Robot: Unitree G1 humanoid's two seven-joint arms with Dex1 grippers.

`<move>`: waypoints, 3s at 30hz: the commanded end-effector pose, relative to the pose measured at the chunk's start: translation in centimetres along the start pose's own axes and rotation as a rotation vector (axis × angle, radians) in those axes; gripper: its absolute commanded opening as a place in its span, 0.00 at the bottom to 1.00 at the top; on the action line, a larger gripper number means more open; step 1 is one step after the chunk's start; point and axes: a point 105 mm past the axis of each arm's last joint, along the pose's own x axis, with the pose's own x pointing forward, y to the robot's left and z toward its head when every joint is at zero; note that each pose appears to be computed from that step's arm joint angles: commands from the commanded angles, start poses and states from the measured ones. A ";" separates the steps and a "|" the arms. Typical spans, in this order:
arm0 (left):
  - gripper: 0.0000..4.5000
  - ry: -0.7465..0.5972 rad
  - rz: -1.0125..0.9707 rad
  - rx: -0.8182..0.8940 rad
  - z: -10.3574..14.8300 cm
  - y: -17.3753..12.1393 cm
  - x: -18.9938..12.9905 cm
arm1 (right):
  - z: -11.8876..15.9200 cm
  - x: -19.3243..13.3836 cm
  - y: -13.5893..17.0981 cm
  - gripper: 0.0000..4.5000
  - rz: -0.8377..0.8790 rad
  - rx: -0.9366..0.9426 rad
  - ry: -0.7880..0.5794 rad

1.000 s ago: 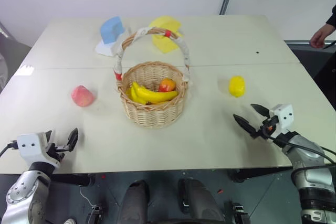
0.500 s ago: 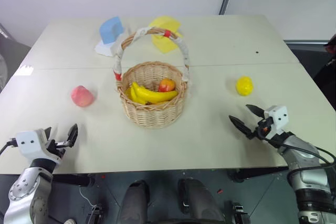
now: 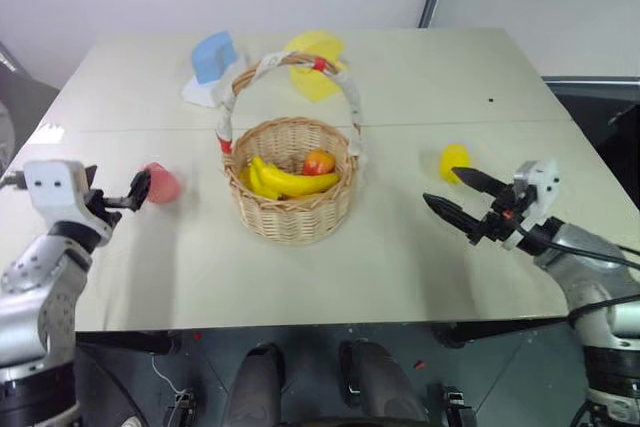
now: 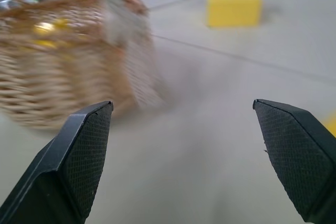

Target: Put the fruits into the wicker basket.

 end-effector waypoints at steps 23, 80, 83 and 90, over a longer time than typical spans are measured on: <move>0.88 0.245 -0.079 0.084 -2.7 -1.4 5.2 | 4.6 4.9 9.2 1.00 0.395 -0.183 -0.056; 1.00 -0.171 -1.115 -0.001 6.9 -19.1 -6.4 | -4.5 3.2 -13.2 0.58 -0.799 0.134 0.247; 1.00 -0.181 -1.056 -0.018 6.9 -17.9 -5.8 | -2.3 3.5 -12.0 0.48 -0.704 -0.007 0.222; 1.00 -0.175 -0.906 -0.054 5.2 -13.0 -5.3 | 2.8 4.9 0.9 0.48 0.049 -0.326 0.133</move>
